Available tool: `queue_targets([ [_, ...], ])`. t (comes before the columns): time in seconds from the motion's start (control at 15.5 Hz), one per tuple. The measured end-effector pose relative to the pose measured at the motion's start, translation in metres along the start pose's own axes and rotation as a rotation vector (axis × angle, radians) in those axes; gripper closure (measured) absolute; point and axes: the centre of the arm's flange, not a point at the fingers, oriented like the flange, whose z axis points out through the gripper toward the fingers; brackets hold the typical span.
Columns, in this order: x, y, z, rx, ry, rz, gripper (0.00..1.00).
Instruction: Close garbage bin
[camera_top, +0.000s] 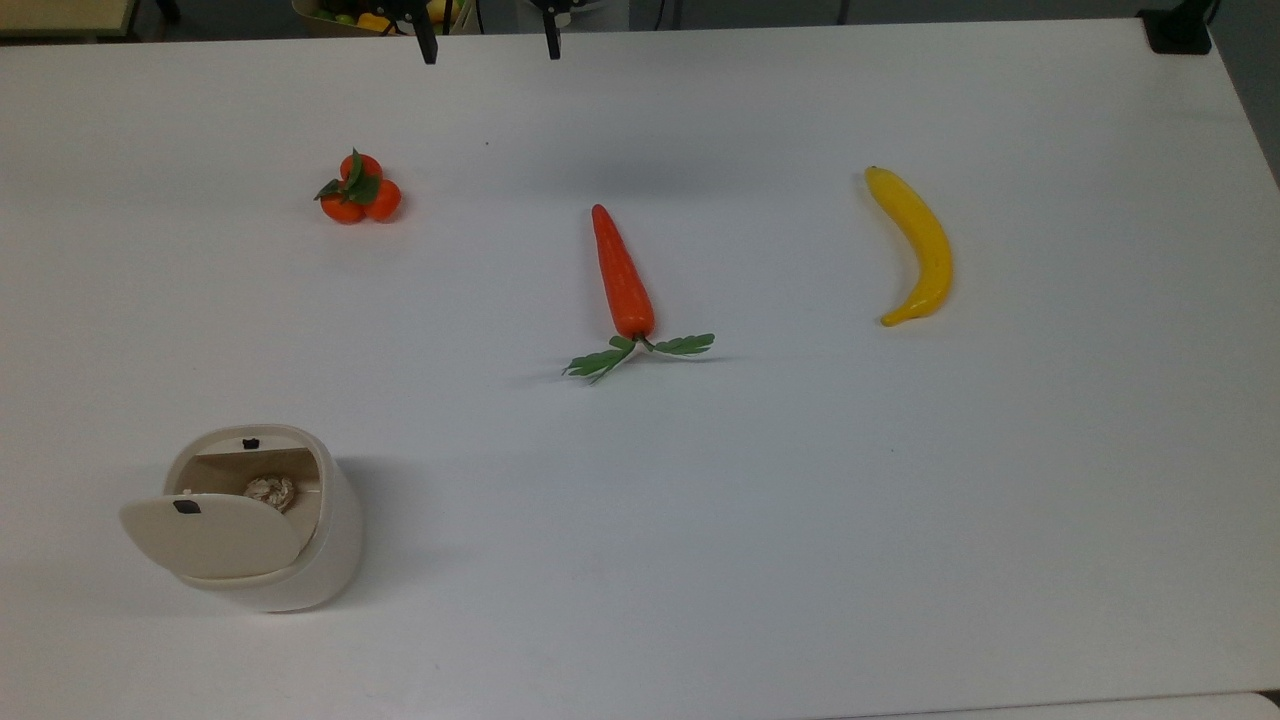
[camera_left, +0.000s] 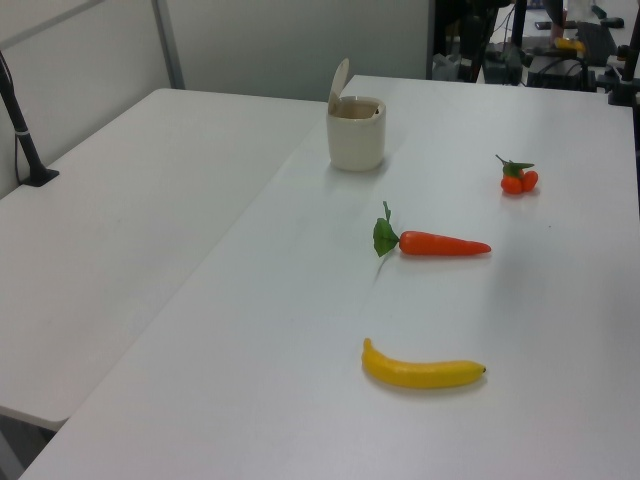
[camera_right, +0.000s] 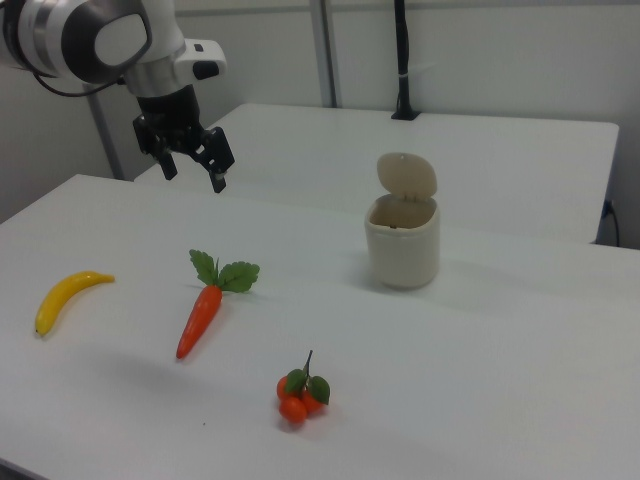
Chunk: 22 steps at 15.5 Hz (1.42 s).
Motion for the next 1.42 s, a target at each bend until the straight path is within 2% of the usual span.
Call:
queue_targets([
  [0.71, -0.0003, 0.0047, 0.0004, -0.001, -0.001, 0.008, 0.00],
  [0.9, -0.0004, 0.0047, 0.0012, -0.001, -0.002, 0.006, 0.03],
  [1.03, -0.0004, 0.0047, 0.0016, -0.001, -0.003, -0.011, 0.23],
  [1.09, -0.0004, 0.0047, 0.0018, -0.001, -0.004, -0.028, 0.41],
  [1.22, -0.0004, 0.0047, 0.0018, -0.001, -0.003, -0.069, 0.45],
  [1.29, -0.0004, 0.0047, 0.0018, -0.001, -0.004, -0.090, 0.51],
  [1.42, -0.0004, 0.0047, 0.0018, -0.001, -0.004, -0.113, 0.74],
])
